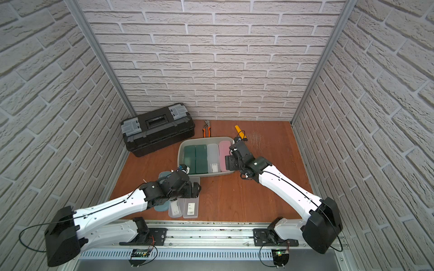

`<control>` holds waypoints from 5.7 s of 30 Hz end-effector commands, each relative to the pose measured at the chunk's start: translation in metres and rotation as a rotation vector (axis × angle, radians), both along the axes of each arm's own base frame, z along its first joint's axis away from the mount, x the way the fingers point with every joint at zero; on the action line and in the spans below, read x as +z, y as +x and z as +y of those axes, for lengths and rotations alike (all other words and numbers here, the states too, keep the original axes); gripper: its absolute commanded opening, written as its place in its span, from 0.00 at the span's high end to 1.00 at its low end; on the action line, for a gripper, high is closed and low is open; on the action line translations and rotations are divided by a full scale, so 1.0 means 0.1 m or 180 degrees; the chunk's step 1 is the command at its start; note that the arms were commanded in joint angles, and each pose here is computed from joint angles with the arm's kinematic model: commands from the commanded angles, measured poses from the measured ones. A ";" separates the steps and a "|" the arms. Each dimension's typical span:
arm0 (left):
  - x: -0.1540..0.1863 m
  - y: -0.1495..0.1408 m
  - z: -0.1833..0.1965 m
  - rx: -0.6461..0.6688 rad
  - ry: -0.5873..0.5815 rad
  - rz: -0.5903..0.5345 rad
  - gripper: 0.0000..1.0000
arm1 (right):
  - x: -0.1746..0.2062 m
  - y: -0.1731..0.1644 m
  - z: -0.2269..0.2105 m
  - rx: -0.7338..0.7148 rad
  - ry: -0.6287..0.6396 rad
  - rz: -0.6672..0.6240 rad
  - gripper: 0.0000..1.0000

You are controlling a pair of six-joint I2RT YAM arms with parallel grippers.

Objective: Put the pencil case into the storage box
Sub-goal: Place the pencil case at the storage box, then move the pencil case to the center of the board, then pick up the pencil case from the center of the board.

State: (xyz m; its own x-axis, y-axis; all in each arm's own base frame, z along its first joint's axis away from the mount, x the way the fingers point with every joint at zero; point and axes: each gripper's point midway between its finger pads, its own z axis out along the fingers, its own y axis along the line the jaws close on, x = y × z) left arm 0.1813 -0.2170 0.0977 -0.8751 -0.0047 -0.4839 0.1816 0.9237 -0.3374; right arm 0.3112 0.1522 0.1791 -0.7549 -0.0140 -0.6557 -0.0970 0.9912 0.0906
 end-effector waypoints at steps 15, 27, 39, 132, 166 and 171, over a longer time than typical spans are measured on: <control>-0.24 -0.32 0.07 0.0196 0.0588 -0.0064 0.01 | -0.44 -0.61 -0.28 -0.0010 0.0070 0.0339 0.18; -0.43 -0.31 -0.13 0.0267 0.0474 0.0006 0.02 | -0.62 -0.65 -0.31 -0.0094 0.0061 0.0455 0.18; -0.53 -0.28 -0.52 0.0154 0.0417 0.0131 0.01 | -0.51 -0.70 -0.51 -0.0077 -0.0284 0.0334 0.17; 0.18 0.00 1.16 0.0959 0.0274 -0.0342 0.02 | -1.53 -1.63 1.19 0.0274 -0.0654 0.1453 0.09; 0.71 0.08 0.87 0.0800 0.0016 -0.0556 0.01 | -1.34 -2.04 0.79 0.0832 -0.0875 0.1069 0.50; 1.09 0.15 0.99 0.0949 -0.0209 -0.0971 0.02 | -1.00 -2.07 1.03 0.1165 -0.0578 0.0805 0.51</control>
State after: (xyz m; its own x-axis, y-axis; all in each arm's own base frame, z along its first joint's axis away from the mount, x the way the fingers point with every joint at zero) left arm 0.1890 -0.1249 0.1783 -0.7198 -0.2313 -0.6545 0.0091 0.9397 -0.3420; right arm 0.0971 0.2395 0.0481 -0.8633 -0.3935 -0.3161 -0.3957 0.9164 -0.0600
